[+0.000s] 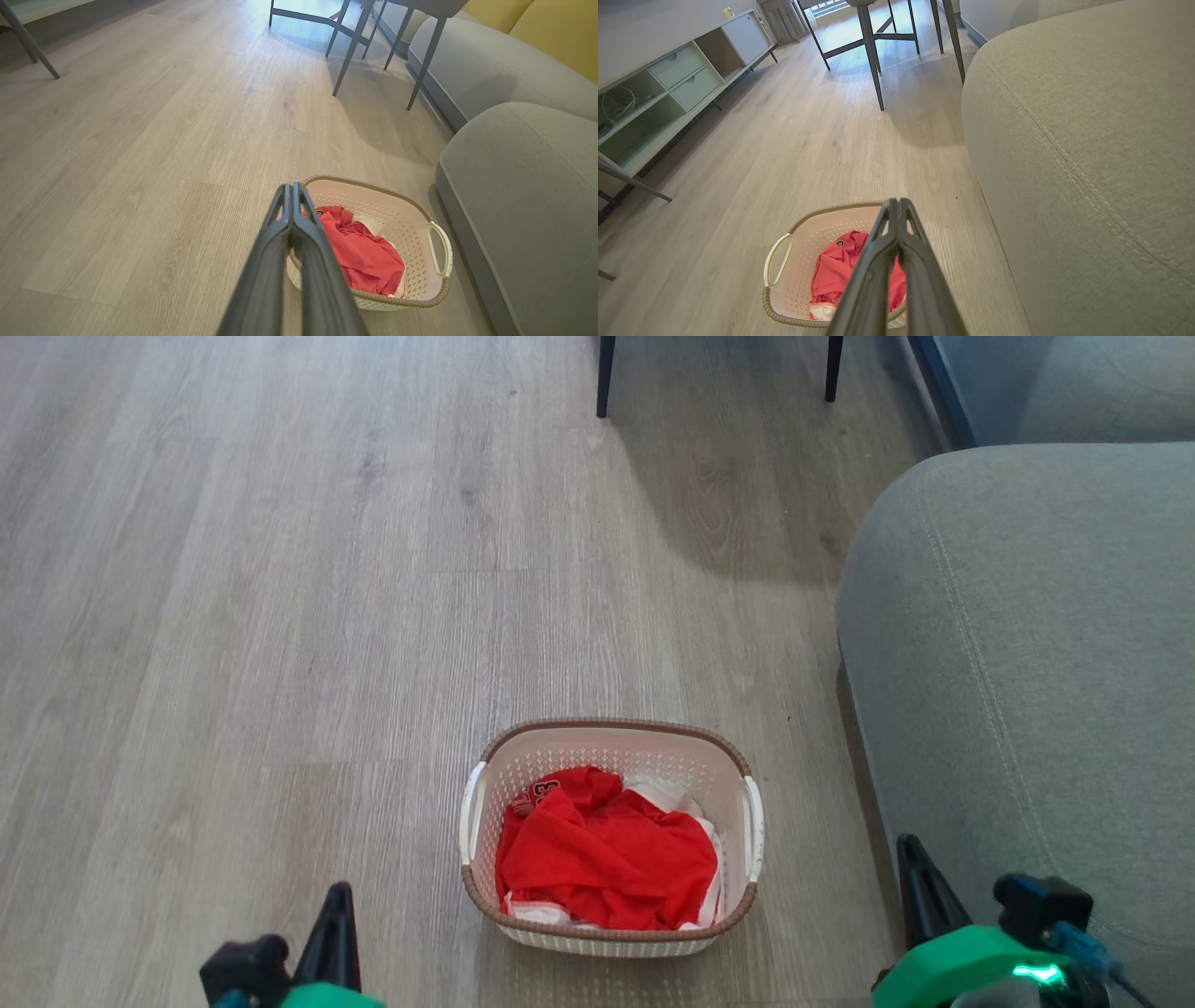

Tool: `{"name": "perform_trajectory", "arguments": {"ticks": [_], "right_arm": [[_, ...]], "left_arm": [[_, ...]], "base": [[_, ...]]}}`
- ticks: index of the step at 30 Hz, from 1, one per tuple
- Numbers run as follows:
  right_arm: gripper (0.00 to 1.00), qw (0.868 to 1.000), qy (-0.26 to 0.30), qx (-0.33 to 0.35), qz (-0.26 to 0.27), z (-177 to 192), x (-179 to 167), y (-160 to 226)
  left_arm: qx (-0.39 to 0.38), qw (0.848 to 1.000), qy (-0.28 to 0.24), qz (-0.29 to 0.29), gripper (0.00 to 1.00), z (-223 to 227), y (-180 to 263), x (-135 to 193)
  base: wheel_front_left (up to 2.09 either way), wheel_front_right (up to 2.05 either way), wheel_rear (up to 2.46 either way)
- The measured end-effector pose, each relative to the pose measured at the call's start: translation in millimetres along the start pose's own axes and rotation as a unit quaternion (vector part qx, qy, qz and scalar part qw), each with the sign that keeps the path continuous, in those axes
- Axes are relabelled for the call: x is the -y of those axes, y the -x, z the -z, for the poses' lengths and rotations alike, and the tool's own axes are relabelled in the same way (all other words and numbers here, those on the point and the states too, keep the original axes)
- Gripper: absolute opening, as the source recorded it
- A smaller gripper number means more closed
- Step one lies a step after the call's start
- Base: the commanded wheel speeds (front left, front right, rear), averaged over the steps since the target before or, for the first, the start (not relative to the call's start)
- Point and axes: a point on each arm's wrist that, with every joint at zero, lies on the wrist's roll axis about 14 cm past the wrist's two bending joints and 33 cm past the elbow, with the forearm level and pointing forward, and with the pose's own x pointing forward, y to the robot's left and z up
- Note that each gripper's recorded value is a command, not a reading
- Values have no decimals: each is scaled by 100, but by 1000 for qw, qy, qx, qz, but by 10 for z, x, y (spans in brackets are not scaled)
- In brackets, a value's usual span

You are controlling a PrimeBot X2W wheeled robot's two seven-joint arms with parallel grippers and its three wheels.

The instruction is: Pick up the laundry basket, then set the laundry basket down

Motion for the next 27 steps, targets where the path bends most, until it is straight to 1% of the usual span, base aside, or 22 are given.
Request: {"name": "perform_trajectory", "arguments": {"ticks": [13, 27], "right_arm": [[0, 997, -76, 4, 27, -40, 123, -5], [0, 988, -145, 9, 45, -82, 215, -22]], "left_arm": [[-10, 997, 82, -8, 0, -17, -88, -26], [-18, 987, 159, -15, 0, -38, -148, -64]], "base": [[0, 0, 0], [0, 0, 0]]}}
